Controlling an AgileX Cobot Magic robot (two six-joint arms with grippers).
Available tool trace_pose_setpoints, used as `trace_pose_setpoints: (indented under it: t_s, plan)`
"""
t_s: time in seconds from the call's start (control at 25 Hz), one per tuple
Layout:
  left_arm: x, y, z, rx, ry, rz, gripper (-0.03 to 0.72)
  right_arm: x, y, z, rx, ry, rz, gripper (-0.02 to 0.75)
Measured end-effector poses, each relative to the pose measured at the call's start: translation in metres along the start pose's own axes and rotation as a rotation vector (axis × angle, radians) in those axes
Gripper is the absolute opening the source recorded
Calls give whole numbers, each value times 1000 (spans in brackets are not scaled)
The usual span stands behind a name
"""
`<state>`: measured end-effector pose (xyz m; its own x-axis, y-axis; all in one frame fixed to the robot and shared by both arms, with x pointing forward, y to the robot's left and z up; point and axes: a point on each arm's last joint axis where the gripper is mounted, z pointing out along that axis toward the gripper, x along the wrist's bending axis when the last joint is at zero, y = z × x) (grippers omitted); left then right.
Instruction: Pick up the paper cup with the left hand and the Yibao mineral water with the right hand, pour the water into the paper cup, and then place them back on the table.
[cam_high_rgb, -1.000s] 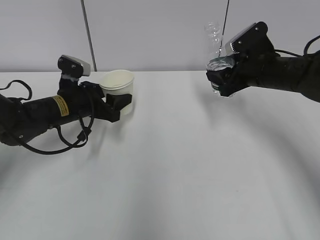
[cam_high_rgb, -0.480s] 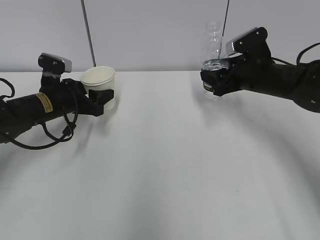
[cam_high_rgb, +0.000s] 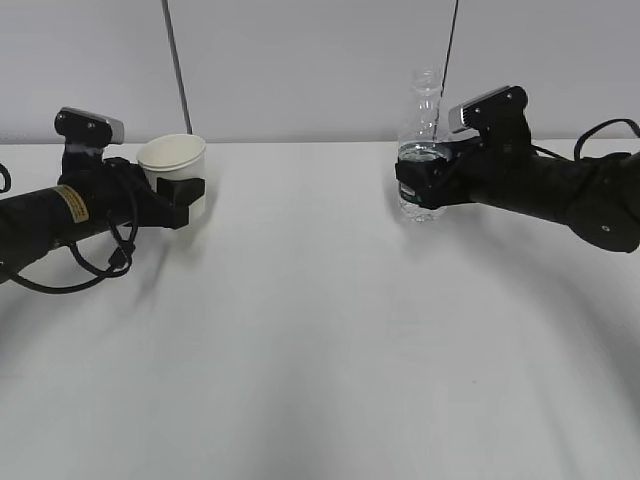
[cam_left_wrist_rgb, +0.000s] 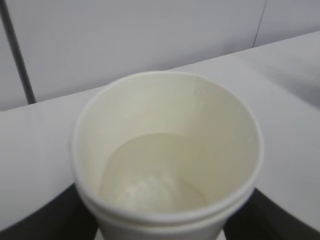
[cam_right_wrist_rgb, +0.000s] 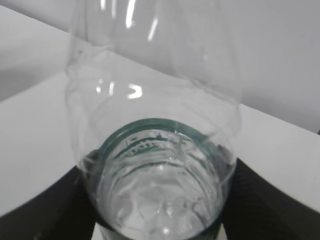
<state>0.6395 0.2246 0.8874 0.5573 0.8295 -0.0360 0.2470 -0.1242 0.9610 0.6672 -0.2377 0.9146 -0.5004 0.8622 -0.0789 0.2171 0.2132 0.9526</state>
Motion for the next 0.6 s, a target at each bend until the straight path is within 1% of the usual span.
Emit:
trace_pose_setpoints:
  t_s: [0.16,0.36,0.6]
  plan:
    - [3,-1,-1,9,19,-8,427,1,-5,2,4,6,11,489]
    - [3,-3,0,16,26,9,427,1,-5,2,-2,6,15,489]
    - [8,-12,2,13,78,-47,426,1,-4,2,-9,8,17,489]
